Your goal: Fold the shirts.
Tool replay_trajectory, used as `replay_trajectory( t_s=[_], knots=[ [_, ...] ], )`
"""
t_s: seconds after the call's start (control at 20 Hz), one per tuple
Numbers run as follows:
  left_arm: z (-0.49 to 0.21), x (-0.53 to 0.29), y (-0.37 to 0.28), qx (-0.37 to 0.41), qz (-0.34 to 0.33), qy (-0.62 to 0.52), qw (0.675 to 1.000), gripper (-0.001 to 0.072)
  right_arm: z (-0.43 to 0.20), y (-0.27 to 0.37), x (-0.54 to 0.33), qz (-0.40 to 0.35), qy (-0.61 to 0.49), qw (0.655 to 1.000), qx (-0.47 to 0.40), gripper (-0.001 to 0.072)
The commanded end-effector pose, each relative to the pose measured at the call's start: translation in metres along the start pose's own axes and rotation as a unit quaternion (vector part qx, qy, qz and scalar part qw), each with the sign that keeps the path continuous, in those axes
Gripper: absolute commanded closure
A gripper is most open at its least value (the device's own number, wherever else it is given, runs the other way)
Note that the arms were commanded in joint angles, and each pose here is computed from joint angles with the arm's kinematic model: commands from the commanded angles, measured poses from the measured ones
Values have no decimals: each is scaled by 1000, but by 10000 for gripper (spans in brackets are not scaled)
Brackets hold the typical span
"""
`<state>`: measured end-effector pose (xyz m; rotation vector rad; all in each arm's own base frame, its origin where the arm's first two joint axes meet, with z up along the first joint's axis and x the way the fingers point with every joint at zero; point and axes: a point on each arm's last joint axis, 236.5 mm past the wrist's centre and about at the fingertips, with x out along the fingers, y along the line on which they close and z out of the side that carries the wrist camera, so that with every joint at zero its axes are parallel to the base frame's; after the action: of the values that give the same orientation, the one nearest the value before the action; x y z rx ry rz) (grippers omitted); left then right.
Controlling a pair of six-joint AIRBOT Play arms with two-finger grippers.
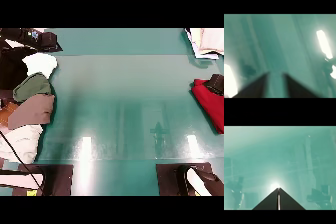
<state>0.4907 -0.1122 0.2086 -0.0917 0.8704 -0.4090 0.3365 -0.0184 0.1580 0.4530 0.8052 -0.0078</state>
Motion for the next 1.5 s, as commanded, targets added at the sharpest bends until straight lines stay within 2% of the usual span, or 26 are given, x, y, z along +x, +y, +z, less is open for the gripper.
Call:
replay_trajectory(
  t_s=[0.0,0.1,0.15,0.5,0.95,1.0,1.05,1.1,1.15,1.2,1.35,1.45],
  knots=[
    [18,1,69,6,137,-42,990,89,5,6,0,13,-10,1000,6,696],
    [16,4,129,7,235,-38,971,89,4,7,0,13,-9,1000,6,696],
    [12,13,151,4,252,-30,967,89,2,7,-1,13,-6,1000,6,696],
    [-28,94,262,-34,284,2,958,89,-16,7,-1,14,33,999,5,696],
    [-68,153,308,-12,310,39,950,92,-18,7,-1,14,38,999,5,696],
    [-73,156,309,-14,309,47,950,168,-18,7,-1,14,38,999,5,696],
    [-75,156,309,-15,308,51,950,298,-18,7,-1,14,38,999,5,696],
    [-75,155,309,-15,308,51,950,438,-18,7,-1,14,38,999,5,696],
    [-73,153,308,-16,309,51,950,626,-18,7,-1,14,38,999,5,696],
    [-68,149,305,-22,307,49,950,682,-18,7,-1,14,38,999,5,696],
    [-14,127,269,-57,257,-24,964,683,-16,7,-1,15,34,999,6,696],
    [39,88,232,-41,231,-104,966,683,-14,9,-1,17,28,999,7,696]
  ],
)
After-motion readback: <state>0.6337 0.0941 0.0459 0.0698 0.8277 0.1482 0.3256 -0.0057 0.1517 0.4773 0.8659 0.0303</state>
